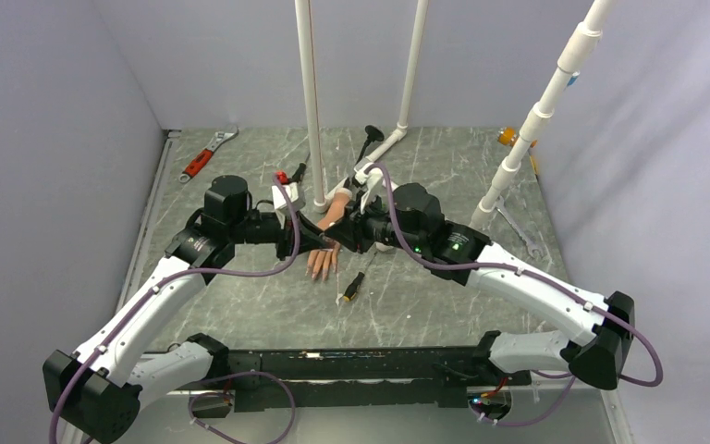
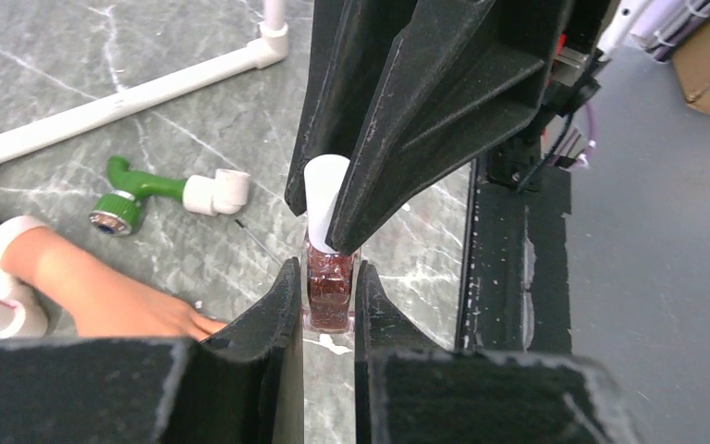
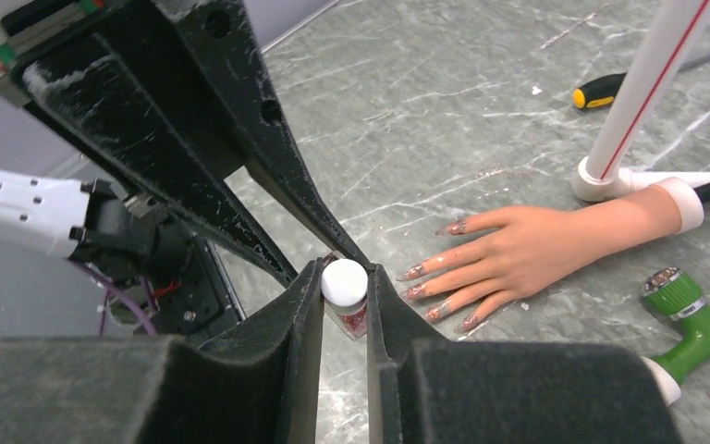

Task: Paint the nails
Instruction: Unscrew the nail polish bottle.

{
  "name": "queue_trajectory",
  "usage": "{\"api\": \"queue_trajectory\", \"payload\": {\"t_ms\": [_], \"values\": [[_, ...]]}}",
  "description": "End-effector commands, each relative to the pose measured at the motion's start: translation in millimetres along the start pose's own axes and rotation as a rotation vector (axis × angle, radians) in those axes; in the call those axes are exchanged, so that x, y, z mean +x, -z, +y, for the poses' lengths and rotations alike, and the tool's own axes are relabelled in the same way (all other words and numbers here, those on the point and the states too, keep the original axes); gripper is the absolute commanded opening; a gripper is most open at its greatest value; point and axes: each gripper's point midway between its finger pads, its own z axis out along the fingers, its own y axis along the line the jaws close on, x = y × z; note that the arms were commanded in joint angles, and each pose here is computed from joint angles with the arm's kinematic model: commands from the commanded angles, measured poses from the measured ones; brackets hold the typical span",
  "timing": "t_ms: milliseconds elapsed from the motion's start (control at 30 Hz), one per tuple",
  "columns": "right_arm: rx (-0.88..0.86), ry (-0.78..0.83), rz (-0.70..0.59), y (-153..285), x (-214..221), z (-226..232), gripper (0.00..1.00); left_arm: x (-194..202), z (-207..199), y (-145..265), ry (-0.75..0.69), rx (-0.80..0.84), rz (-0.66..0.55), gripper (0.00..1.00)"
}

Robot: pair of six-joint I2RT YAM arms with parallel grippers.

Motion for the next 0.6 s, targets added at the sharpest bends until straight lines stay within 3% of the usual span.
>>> {"api": "queue_trajectory", "payload": {"t_ms": [0, 167, 400, 433, 533, 567], "values": [[-0.119, 0.078, 0.026, 8.5, 8.6, 17.6, 0.00, -28.8, -33.0, 4.4, -0.103, 0.181, -0.077, 0.00], [-0.249, 0.110, 0.037, 16.2, 16.5, 36.6, 0.00, -29.6, -52.2, 7.2, -0.112, 0.306, -0.090, 0.00], [-0.304, 0.128, 0.037, 20.9, 22.1, 44.0, 0.00, -30.3, -58.7, 9.4, -0.118, 0.344, -0.096, 0.00], [-0.302, 0.127, 0.037, 21.1, 22.0, 43.8, 0.04, -30.4, -58.7, 9.5, -0.118, 0.343, -0.097, 0.00], [-0.286, 0.129, 0.032, 20.5, 20.5, 41.2, 0.50, -28.7, -58.1, 8.3, -0.110, 0.345, -0.090, 0.00], [-0.278, 0.131, 0.032, 19.8, 21.0, 39.5, 0.59, -27.7, -57.8, 8.2, -0.105, 0.343, -0.086, 0.00]]}}
